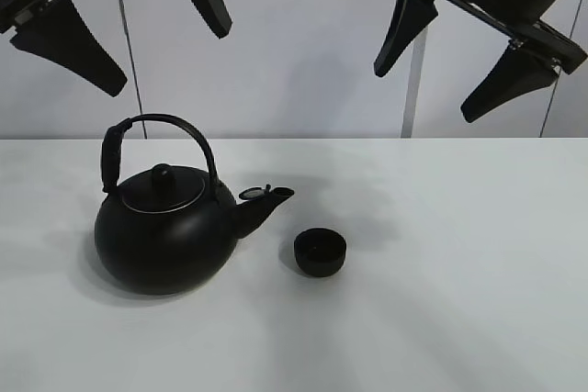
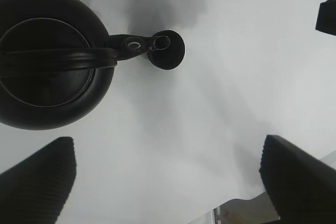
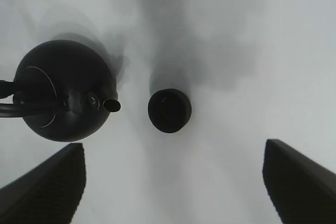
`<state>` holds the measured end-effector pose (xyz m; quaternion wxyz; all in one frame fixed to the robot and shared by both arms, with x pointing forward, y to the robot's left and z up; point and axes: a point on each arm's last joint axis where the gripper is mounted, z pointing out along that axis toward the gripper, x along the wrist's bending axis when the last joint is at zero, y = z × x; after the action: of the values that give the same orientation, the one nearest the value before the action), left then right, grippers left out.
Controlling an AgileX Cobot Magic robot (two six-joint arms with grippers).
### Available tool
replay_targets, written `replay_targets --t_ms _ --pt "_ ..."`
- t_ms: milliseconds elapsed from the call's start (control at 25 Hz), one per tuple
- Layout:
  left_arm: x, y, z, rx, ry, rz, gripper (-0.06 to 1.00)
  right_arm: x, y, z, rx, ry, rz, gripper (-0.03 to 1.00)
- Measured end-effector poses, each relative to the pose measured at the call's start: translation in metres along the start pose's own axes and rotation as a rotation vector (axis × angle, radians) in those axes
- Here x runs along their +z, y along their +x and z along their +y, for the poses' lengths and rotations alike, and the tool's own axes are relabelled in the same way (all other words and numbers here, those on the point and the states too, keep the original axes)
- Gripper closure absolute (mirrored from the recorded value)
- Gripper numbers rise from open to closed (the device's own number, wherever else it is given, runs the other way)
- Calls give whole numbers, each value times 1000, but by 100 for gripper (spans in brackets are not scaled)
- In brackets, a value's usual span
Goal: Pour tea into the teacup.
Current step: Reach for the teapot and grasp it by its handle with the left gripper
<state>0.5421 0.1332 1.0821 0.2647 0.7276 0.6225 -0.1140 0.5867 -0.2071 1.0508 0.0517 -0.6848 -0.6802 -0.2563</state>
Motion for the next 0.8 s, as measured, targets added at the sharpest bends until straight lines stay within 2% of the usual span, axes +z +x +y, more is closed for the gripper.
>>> replay_targets --t_ms 800 --pt "0 0 0 0 0 0 26 0 1 -2 10 17 13 34"
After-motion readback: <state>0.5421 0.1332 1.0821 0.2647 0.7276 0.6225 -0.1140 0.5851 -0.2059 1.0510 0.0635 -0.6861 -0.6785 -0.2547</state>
